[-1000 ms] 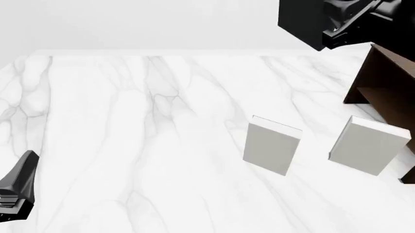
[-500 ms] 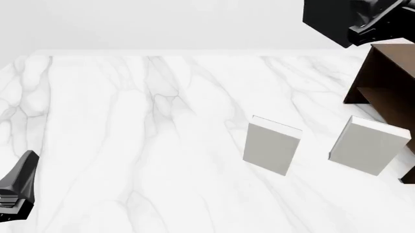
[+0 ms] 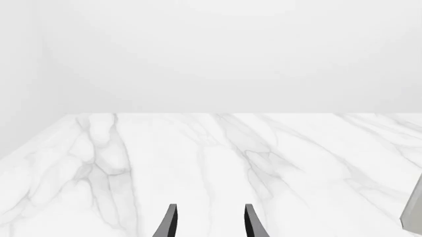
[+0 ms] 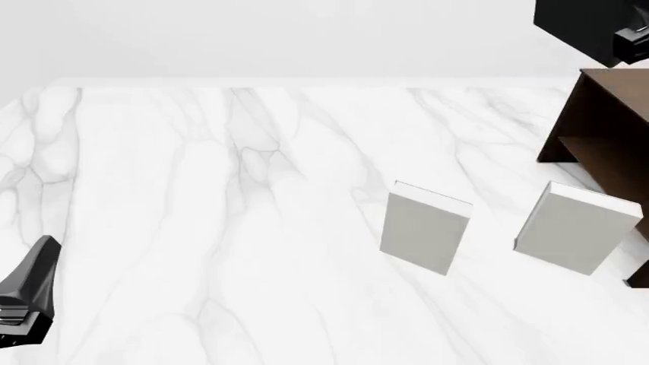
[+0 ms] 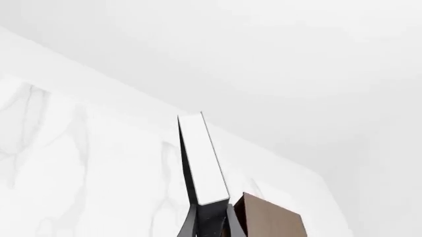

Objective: Pick up the book on the left and place it on top of the shelf.

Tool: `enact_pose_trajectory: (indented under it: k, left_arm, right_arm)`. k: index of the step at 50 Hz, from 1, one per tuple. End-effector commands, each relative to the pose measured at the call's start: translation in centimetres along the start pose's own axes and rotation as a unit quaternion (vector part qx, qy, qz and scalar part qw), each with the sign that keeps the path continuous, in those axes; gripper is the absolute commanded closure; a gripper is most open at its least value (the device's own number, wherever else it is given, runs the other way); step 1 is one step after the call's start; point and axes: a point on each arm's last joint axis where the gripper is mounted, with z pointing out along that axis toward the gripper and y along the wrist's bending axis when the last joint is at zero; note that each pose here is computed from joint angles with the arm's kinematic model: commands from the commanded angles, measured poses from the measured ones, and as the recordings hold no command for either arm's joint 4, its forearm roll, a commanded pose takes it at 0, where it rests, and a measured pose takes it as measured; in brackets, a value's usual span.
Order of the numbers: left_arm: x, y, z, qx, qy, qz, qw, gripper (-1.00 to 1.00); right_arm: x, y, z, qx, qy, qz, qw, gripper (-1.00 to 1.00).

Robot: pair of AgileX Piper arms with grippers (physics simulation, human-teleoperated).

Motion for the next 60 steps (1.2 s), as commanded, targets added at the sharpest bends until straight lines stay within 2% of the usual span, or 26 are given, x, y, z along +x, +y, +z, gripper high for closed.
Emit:
enact_pose_trajectory:
  k: [1,21,31,36,60]
  left_arm:
    - [0.0,0.0,0.0,0.0,0.0,0.0,1.0,-1.0]
    - [0.0,0.0,0.0,0.0,0.0,0.0,1.0,-1.0]
    - [0.0,0.0,0.0,0.0,0.0,0.0,1.0,-1.0]
    - [0.0,0.0,0.0,0.0,0.0,0.0,1.0,-1.0]
    - [0.0,0.0,0.0,0.0,0.0,0.0,1.0,-1.0]
  right_arm:
    - [-0.5,-1.3,-1.7,0.03,0.001,0.001,0.9996,1.0]
    - [0.7,-2.4,-2.0,0.076,0.009,-0.026,0.9967,1.0]
    - [1.4,-2.8,-2.2,0.098,0.008,-0.06,0.9934,1.0]
    - [1.4,-3.4,-2.3,0.119,0.006,-0.062,0.991,1.0]
    - [2.9,-4.1,-2.1,0.138,0.043,-0.081,0.9862,1.0]
